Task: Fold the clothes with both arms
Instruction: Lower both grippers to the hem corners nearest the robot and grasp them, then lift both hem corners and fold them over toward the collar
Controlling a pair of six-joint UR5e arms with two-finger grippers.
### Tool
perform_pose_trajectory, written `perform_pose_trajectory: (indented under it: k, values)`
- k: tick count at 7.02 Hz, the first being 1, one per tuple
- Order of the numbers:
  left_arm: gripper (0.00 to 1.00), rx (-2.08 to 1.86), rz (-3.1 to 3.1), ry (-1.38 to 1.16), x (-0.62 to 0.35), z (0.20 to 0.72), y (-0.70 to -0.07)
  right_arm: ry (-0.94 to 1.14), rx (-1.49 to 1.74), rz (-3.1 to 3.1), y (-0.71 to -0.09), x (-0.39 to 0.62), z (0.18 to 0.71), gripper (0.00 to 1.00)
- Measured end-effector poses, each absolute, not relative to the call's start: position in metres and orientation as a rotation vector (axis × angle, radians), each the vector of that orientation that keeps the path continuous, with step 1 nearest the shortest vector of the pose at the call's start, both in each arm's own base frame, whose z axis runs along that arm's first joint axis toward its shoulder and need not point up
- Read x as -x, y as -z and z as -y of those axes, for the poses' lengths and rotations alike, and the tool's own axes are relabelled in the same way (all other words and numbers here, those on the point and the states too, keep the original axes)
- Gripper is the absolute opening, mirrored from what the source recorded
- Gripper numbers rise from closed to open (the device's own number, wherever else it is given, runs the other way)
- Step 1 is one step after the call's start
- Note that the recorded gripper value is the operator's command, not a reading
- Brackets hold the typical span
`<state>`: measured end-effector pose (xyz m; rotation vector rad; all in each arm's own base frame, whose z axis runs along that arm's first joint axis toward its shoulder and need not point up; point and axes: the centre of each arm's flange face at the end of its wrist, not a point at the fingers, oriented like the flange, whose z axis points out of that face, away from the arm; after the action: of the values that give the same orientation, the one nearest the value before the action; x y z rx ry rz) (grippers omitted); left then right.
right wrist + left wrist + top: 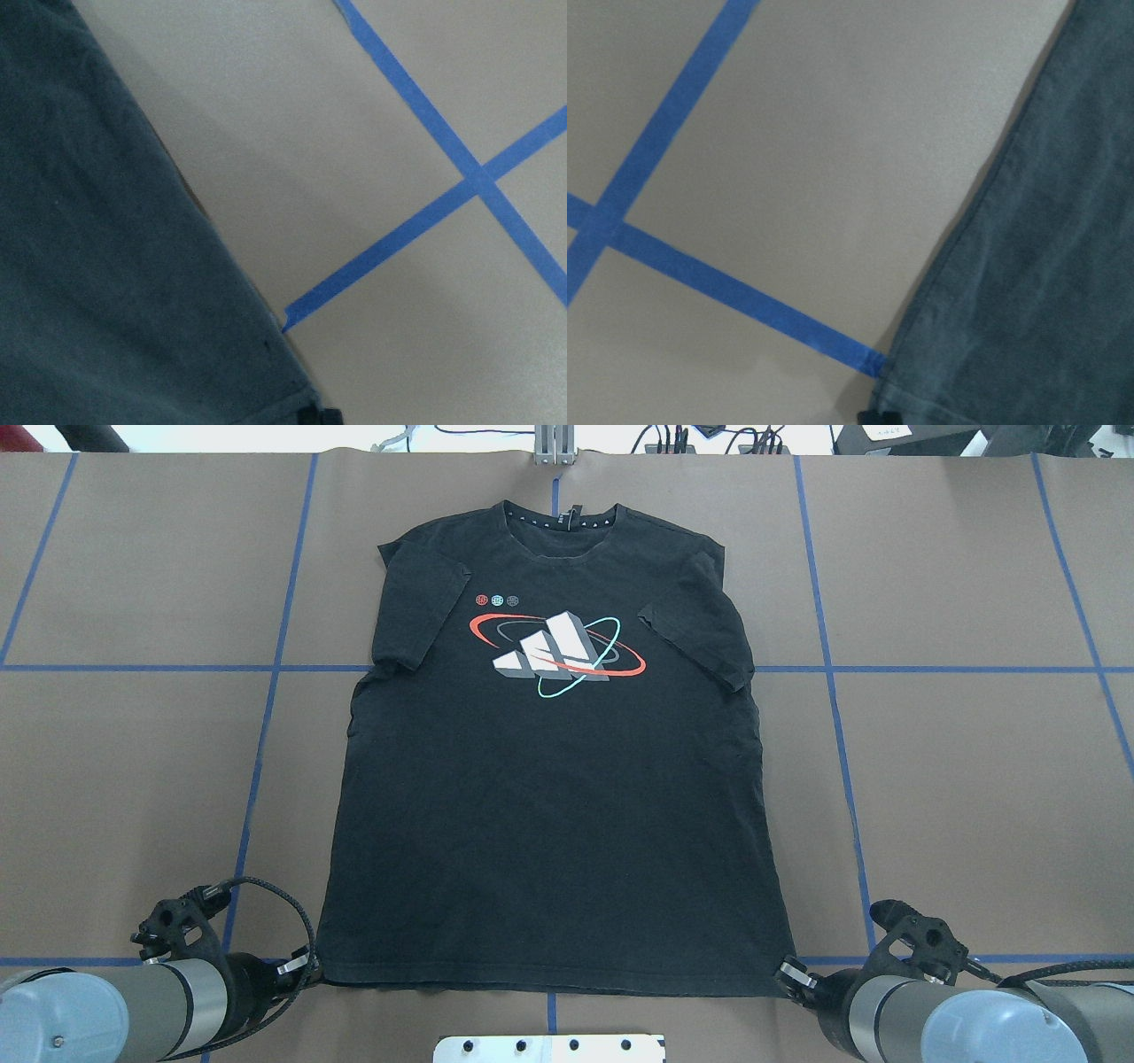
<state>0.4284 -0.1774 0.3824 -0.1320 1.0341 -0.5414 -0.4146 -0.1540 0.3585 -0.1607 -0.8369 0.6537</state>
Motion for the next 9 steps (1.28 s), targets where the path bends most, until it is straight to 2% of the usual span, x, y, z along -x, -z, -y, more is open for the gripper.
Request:
perform_pose_trajectory:
  k: [7,9]
  values:
    - [0.0,0.312,-1.1,0.599,-0.353,0.142,-0.304,-0.603,0.259,0.856,-0.333,0.377,0.144,0.0]
    - [0.0,0.292,-1.145,0.614,-0.35,0.158,-0.289,-0.669,0.248,0.878,-0.327,0.368,0.174,0.0]
